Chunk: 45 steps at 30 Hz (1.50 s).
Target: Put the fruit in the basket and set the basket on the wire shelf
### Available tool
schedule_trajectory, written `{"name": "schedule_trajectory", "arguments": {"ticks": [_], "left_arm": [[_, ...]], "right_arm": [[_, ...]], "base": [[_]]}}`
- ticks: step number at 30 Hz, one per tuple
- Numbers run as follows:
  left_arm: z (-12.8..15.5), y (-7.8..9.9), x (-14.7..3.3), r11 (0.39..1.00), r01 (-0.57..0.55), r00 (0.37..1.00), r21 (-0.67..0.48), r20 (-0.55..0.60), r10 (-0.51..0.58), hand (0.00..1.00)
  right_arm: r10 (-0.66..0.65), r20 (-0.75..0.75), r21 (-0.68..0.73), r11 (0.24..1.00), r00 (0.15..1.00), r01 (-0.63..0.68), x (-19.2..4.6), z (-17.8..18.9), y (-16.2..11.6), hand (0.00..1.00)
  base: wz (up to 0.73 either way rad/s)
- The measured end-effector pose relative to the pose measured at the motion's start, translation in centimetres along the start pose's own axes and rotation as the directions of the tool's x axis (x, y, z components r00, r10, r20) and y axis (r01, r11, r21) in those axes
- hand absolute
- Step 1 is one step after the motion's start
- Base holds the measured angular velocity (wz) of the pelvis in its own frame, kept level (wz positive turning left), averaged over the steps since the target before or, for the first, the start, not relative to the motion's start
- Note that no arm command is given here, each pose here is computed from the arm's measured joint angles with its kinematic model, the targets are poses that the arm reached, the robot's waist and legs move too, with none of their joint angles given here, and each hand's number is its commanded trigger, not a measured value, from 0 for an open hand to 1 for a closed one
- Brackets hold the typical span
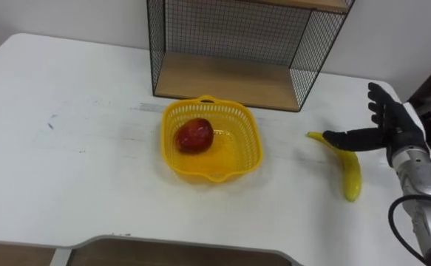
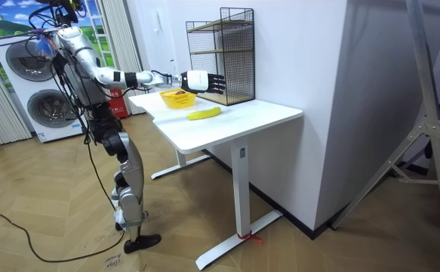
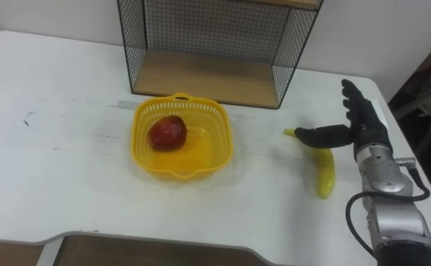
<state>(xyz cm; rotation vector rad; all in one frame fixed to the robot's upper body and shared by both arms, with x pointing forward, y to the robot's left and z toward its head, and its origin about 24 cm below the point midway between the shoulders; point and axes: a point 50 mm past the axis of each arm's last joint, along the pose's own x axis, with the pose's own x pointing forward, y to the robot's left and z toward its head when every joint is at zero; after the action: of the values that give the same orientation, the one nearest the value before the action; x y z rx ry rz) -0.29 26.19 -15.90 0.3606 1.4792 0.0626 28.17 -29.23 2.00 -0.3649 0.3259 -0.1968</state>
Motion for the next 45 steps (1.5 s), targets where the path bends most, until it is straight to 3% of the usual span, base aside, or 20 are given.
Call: {"name": "schedule_trajectory", "arguments": {"ticks": [19,31,45], "left_arm": [[0.1,0.5,0.0,1.000,0.013,1.000,-0.025,-0.018,-0.013,0.00],[0.0,0.8,0.1,0.999,0.007,0.999,-0.033,-0.050,-0.009,0.00],[1.0,0.9,0.3,0.999,0.008,0.998,-0.034,-0.058,-0.010,0.00]], "right_arm": [[0.173,-0.180,-0.056,0.981,0.968,-0.185,0.1,-2.5,0.0,0.00],[0.205,-0.321,-0.172,0.947,0.925,-0.270,0.0,-4.2,-0.7,0.00],[0.204,-0.381,-0.220,0.927,0.902,-0.303,0.2,-4.6,-0.9,0.00]], "base": [[0.00],[0.03],[0.02]]}}
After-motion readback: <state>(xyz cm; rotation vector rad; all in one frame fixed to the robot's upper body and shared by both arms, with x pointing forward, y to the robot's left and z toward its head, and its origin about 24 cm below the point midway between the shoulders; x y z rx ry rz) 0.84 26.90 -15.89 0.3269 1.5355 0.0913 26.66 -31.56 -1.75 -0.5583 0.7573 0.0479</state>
